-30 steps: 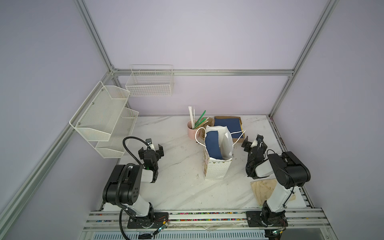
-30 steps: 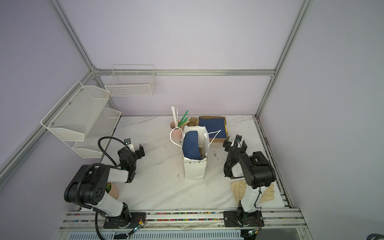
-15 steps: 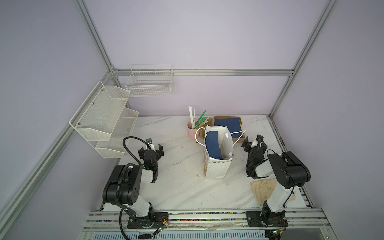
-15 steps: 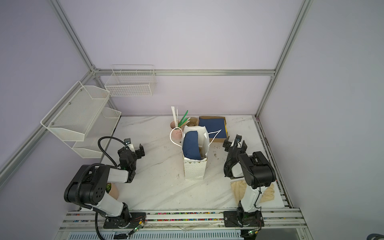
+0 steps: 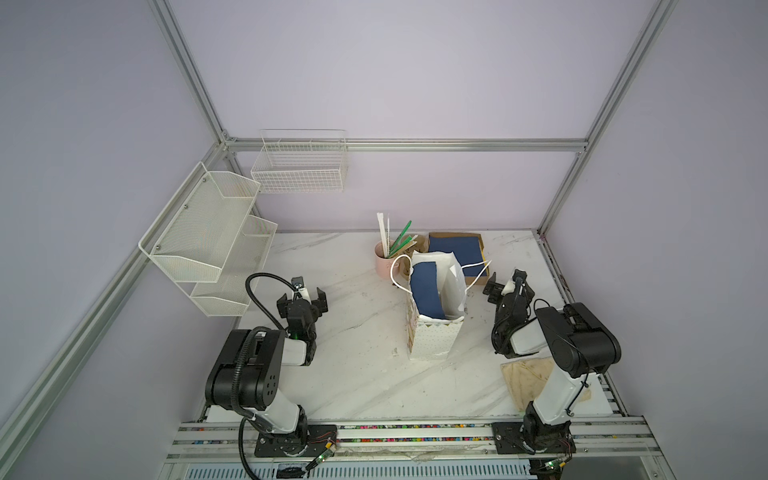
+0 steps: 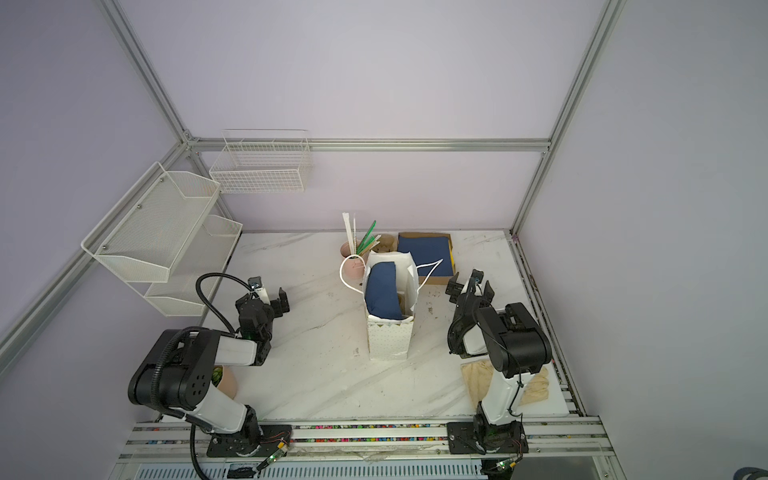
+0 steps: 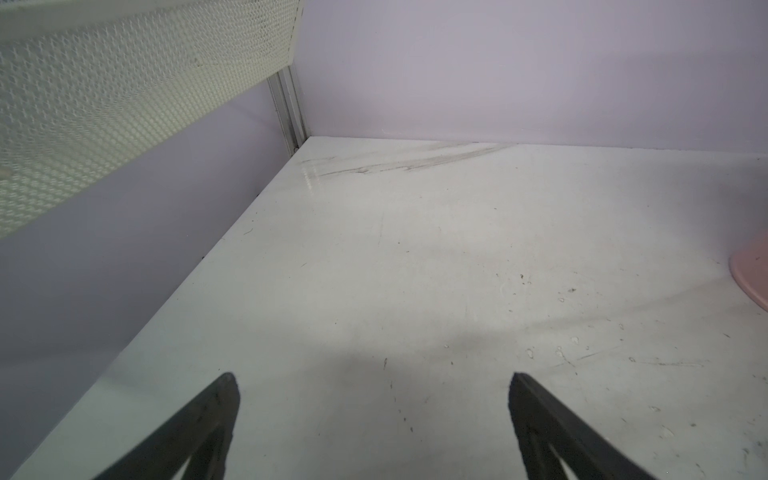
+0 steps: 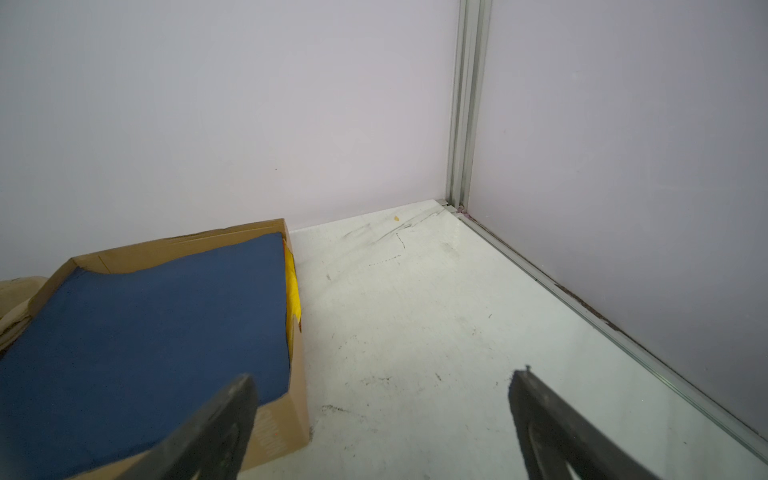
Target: Pack the takeout coffee
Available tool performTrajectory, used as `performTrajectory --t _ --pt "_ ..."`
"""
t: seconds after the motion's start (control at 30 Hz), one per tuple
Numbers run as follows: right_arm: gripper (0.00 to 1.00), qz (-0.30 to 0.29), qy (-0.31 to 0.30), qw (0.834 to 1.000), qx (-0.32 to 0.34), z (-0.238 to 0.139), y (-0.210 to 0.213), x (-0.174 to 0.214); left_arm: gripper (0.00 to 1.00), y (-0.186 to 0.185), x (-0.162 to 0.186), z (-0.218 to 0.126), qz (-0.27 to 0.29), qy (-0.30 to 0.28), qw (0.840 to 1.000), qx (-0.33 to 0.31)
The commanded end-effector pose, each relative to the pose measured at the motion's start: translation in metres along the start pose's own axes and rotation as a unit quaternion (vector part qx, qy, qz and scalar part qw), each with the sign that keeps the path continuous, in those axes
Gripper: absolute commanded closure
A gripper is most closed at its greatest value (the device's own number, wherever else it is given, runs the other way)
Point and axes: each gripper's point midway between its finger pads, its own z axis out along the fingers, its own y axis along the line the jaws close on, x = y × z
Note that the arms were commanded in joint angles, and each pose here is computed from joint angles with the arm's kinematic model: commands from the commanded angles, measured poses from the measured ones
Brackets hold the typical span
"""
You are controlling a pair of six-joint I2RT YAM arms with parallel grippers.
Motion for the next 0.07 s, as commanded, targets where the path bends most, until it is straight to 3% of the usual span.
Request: performTrajectory --t 0.0,0.03 --pt "0.03 0.003 -0.017 1.000 -0.005 0.0015 0.0005 -0.0096 0.00 0.0017 -0.0088 -0.0048 -0.002 -0.024 1.000 0.001" --pt "0.03 0.003 -0.018 1.000 -0.005 0.0011 0.0000 -0.0098 0.00 0.0016 -0.0085 -0.0049 -0.002 -0.024 1.000 0.001"
